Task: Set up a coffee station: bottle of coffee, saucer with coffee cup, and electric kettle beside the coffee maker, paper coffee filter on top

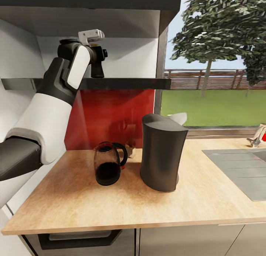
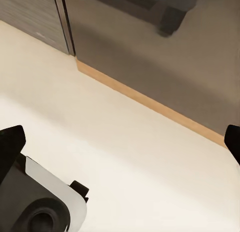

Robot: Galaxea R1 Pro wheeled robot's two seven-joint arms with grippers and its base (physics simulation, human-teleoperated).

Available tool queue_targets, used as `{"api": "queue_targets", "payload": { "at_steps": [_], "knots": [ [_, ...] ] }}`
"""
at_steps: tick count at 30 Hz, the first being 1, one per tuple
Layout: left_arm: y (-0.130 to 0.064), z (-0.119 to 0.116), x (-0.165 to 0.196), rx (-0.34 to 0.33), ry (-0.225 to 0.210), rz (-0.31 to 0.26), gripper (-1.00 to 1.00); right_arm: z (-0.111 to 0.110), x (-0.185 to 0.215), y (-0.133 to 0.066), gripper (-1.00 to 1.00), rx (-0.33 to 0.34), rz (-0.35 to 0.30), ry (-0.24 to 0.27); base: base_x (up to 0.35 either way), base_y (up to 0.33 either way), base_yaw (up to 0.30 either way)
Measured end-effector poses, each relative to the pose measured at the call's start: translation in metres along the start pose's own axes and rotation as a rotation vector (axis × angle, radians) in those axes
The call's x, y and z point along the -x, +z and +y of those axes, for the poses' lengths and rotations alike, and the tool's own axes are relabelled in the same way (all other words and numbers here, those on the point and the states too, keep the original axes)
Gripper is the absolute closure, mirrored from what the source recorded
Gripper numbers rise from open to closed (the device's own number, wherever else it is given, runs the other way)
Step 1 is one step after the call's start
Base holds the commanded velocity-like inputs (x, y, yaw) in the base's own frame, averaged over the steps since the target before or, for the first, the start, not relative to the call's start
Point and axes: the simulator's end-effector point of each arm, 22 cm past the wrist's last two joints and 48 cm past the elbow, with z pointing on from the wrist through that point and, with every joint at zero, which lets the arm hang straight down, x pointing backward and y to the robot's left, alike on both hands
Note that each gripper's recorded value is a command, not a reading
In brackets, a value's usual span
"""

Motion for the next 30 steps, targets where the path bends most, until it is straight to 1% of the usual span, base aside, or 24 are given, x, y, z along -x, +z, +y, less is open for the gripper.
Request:
{"api": "queue_targets", "payload": {
  "at_steps": [13, 20, 30],
  "knots": [
    [0.0026, 0.0024, -0.004, 0.006, -0.004, 0.001, -1.0, 0.0, 0.0, -0.0001, -1.0, 0.0, 0.0, 0.0, 0.098, 0.0, 0.0],
    [0.0022, 0.0023, -0.0034, 0.006, -0.004, 0.0, -1.0, 0.0, 0.0, -0.0002, -1.0, 0.0, 0.0, 0.0, 0.198, 0.0, 0.0],
    [0.0021, 0.0025, -0.0026, 0.007, -0.003, -0.003, -1.0, -0.0001, -0.0001, -0.0001, -1.0, 0.0, 0.0, 0.0, 0.038, 0.0, 0.0]
  ]
}}
